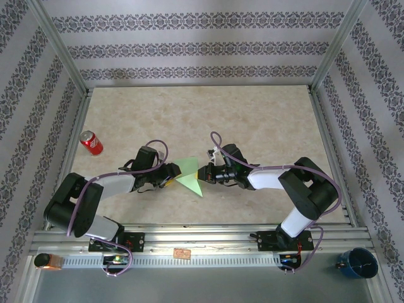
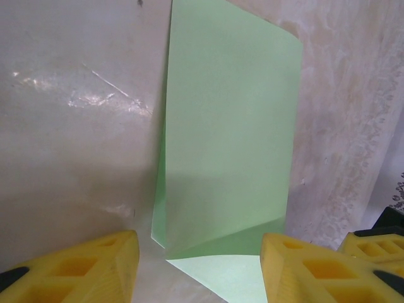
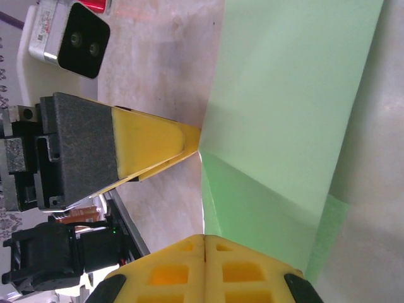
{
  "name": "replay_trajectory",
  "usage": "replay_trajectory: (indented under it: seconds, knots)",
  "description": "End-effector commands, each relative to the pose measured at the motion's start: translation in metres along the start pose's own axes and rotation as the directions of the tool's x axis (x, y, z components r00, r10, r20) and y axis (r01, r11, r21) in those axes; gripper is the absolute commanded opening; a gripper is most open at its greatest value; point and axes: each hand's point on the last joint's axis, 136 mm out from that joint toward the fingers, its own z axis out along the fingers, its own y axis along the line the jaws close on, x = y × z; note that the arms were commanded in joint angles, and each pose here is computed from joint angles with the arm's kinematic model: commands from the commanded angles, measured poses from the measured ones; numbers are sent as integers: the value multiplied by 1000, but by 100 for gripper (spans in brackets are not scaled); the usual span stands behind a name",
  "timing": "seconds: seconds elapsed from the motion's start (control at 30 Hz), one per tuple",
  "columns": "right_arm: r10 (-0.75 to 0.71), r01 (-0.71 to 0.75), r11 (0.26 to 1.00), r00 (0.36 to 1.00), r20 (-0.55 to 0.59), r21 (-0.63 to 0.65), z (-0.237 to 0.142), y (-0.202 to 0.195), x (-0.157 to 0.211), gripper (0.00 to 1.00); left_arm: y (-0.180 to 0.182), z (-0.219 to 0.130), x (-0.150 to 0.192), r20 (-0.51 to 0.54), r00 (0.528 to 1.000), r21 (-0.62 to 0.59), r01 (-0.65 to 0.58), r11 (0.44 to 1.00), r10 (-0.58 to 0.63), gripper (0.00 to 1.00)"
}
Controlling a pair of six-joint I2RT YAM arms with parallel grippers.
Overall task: Fold a paper plane with a square sheet of paper (pick it up from the middle)
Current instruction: Fourth fold the wing at the center of the table.
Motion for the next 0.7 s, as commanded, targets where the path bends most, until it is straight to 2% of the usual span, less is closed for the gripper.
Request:
replay_trajectory:
  seconds: [0.0,0.67]
  knots:
    - [-13,14,999,1000,14,-41,-6,8,-3,1,-10,0,-8,13,1000,47,4,999,-5,54]
    - [-7,8,999,1000,14,-51,-10,6,-1,2,-18,10,-13,10,999,127,45,991,-47,48]
